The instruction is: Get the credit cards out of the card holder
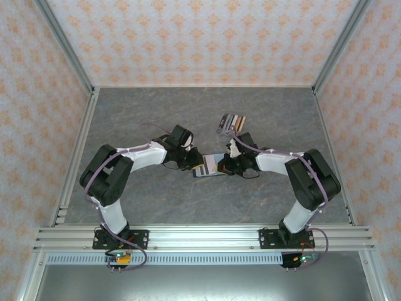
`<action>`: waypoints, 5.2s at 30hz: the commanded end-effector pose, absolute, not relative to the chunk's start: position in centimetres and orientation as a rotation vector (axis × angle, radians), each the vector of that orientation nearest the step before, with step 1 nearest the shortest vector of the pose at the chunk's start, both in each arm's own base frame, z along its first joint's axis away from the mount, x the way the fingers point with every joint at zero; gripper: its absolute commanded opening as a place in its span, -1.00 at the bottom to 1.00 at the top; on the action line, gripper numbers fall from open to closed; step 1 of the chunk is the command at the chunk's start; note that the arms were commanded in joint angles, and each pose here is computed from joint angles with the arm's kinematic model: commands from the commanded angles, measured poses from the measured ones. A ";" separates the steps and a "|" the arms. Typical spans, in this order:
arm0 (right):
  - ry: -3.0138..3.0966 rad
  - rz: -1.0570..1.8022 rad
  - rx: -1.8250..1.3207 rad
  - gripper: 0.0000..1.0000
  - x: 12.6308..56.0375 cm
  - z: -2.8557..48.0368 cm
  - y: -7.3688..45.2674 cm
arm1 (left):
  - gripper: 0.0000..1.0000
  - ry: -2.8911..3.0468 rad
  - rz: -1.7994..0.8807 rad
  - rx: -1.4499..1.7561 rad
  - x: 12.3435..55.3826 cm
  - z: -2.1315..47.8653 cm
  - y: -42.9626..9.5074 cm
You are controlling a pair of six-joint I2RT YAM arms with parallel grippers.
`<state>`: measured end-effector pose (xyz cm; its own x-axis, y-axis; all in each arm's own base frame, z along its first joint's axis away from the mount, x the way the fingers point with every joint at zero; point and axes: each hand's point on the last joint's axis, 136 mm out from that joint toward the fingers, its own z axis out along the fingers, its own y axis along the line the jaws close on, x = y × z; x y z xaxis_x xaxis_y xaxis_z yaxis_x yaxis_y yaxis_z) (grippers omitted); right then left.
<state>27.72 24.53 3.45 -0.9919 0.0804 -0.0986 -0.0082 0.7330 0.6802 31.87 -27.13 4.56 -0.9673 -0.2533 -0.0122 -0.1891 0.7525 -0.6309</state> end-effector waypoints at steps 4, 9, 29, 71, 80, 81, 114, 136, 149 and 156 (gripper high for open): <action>2.806 1.107 0.082 -0.91 27.9 3.0 24.4 | -0.70 2.852 -1.019 -0.313 32.4 4.5 -28.1; 2.802 1.110 0.084 -0.87 28.0 3.1 24.4 | -0.72 2.881 -0.984 -0.340 32.1 3.2 -27.7; 2.720 1.089 0.090 -0.56 31.0 4.5 25.2 | -0.77 2.996 -0.787 -0.391 29.8 -0.4 -24.9; 2.643 1.266 0.174 -0.81 32.1 3.5 24.4 | -0.81 2.804 -1.011 -0.329 32.6 6.1 -27.1; 2.653 1.271 0.178 -0.79 32.2 3.1 24.5 | -0.81 2.857 -0.994 -0.336 33.1 4.1 -28.0; 2.654 1.270 0.176 -0.79 32.2 3.1 24.5 | -0.81 2.860 -0.991 -0.338 33.2 3.9 -28.0; 2.584 1.267 0.237 -0.87 32.8 4.6 23.0 | -0.93 2.985 -0.780 -0.419 30.4 -1.1 -24.5; 2.505 0.996 0.189 -1.00 32.6 7.7 19.6 | -0.88 2.902 -0.926 -0.360 32.5 3.3 -26.6; 2.269 1.250 0.193 -1.00 31.3 17.1 20.8 | 0.41 2.504 -1.164 -0.334 34.0 15.1 -27.0; 2.134 1.528 0.208 -1.00 30.5 22.5 22.5 | 0.59 2.305 -1.475 -0.317 34.2 19.5 -29.1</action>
<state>30.93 21.56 18.97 -0.8554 0.3931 -0.3373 -0.1222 0.4795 0.8690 33.46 -28.15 16.85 -0.9088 -0.3638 -0.2044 -0.0264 0.5389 -0.8419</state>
